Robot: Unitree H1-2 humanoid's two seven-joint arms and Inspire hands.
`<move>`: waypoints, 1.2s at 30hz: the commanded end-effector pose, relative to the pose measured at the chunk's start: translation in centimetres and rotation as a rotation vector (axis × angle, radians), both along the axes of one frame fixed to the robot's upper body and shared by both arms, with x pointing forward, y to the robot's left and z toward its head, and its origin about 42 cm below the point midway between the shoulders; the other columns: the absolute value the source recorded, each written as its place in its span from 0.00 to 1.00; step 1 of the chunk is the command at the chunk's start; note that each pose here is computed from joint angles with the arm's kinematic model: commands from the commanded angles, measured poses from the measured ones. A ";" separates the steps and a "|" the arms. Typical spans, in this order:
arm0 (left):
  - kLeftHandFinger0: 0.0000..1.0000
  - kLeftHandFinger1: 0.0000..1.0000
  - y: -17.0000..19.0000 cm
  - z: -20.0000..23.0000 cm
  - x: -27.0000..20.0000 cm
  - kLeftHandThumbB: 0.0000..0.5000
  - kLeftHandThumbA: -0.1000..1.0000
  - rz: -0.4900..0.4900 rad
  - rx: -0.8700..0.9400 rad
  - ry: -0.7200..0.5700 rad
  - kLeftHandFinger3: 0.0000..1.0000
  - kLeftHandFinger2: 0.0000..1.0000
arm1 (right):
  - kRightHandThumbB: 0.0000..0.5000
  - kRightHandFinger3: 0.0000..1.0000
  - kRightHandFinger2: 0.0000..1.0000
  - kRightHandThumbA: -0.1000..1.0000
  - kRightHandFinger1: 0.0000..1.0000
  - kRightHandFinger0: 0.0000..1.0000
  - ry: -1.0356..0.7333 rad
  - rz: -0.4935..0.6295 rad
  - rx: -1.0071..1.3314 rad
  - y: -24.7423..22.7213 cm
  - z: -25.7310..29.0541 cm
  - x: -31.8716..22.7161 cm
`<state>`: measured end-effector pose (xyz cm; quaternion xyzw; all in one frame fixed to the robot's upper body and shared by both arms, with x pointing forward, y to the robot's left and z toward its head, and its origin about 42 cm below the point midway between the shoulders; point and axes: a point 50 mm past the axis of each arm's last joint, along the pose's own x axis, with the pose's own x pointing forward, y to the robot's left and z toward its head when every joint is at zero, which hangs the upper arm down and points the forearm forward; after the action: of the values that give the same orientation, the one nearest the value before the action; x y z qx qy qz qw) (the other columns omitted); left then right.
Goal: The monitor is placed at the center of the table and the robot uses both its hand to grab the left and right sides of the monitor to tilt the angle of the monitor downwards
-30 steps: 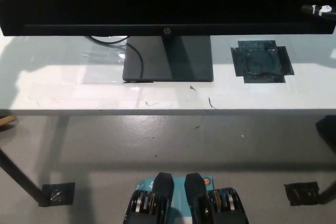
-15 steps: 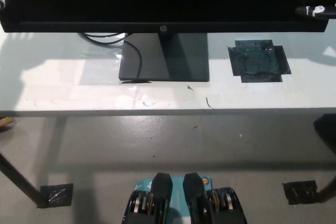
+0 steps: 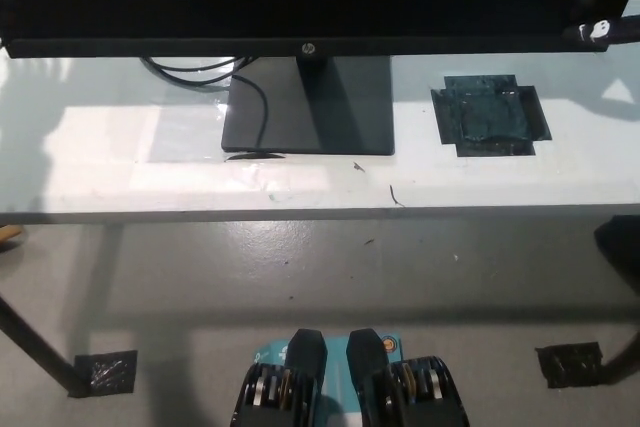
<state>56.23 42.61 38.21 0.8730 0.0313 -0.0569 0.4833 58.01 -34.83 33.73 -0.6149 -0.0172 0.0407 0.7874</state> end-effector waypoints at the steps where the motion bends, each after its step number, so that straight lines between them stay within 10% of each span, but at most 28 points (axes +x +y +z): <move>1: 1.00 1.00 -6.7 8.0 2.2 1.00 0.67 -0.179 0.249 -0.420 1.00 1.00 | 1.00 1.00 1.00 0.53 1.00 1.00 -0.484 0.090 -0.448 7.7 7.5 1.8; 25: 1.00 1.00 -11.1 10.5 3.2 1.00 0.67 -0.136 0.242 -0.512 1.00 1.00 | 1.00 1.00 1.00 0.66 1.00 1.00 -0.700 -0.044 -0.498 9.2 6.9 1.5; 36: 1.00 1.00 -5.1 4.3 2.2 0.94 0.73 0.038 -0.445 -0.330 1.00 1.00 | 0.97 1.00 1.00 0.76 1.00 1.00 -0.459 0.131 0.110 5.7 0.9 -0.3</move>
<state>57.58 40.34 39.87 0.8430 0.0225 0.0960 0.5287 57.95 -32.89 32.60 -0.6656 -0.1093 -0.1322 0.7264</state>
